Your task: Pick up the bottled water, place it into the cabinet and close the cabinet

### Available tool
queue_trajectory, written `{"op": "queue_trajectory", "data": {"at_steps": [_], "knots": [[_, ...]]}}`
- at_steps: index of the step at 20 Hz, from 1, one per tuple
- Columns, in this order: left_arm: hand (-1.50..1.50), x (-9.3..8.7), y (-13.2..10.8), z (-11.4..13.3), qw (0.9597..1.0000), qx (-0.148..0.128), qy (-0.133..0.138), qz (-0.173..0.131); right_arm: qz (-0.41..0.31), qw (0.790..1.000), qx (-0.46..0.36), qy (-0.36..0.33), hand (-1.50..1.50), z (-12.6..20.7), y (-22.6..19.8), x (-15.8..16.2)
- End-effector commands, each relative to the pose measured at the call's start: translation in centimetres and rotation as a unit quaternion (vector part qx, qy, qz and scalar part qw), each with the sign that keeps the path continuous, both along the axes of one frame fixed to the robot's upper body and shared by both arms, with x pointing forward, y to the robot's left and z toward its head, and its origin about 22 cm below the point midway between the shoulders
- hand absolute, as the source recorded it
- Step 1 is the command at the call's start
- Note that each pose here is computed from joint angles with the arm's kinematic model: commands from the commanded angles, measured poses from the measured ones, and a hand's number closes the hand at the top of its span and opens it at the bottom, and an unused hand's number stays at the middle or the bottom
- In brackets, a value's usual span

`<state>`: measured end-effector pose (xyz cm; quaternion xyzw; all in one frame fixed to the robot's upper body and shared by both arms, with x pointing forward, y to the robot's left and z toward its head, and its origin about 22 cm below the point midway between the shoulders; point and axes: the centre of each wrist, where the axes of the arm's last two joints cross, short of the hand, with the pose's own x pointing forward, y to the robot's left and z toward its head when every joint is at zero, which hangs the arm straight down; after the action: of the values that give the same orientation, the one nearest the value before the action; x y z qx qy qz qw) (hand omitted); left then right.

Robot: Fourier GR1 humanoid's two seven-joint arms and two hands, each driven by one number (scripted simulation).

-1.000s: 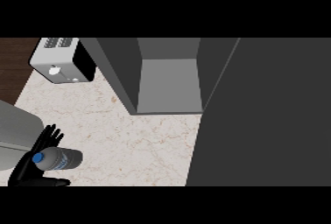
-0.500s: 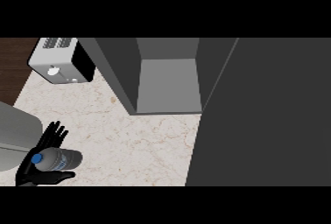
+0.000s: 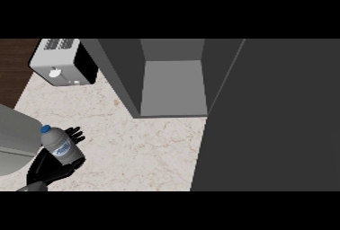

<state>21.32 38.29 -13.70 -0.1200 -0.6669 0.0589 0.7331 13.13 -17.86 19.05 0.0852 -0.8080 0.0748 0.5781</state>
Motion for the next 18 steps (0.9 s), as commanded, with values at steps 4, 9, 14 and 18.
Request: {"op": "queue_trajectory", "data": {"at_steps": [4,9,14,18], "knots": [[1.50,1.4,-2.7,-0.6,0.9941,-0.078,-0.049,-0.058,-0.006,0.999,0.010,-0.033,-1.50,0.9,-1.7,-2.2],[1.50,2.4,-3.7,0.3,0.9910,0.001,-0.126,-0.044,-0.020,0.999,0.007,-0.033,-1.50,0.0,-1.6,-2.1],[1.50,4.1,-7.9,0.1,0.9900,-0.003,-0.134,-0.044,-0.029,0.999,-0.011,-0.036,-1.50,0.9,-3.2,-2.7],[1.50,7.3,-15.3,0.7,0.9902,0.013,-0.139,0.005,-0.045,0.998,-0.016,-0.037,-1.50,1.1,-3.7,-2.9]]}}
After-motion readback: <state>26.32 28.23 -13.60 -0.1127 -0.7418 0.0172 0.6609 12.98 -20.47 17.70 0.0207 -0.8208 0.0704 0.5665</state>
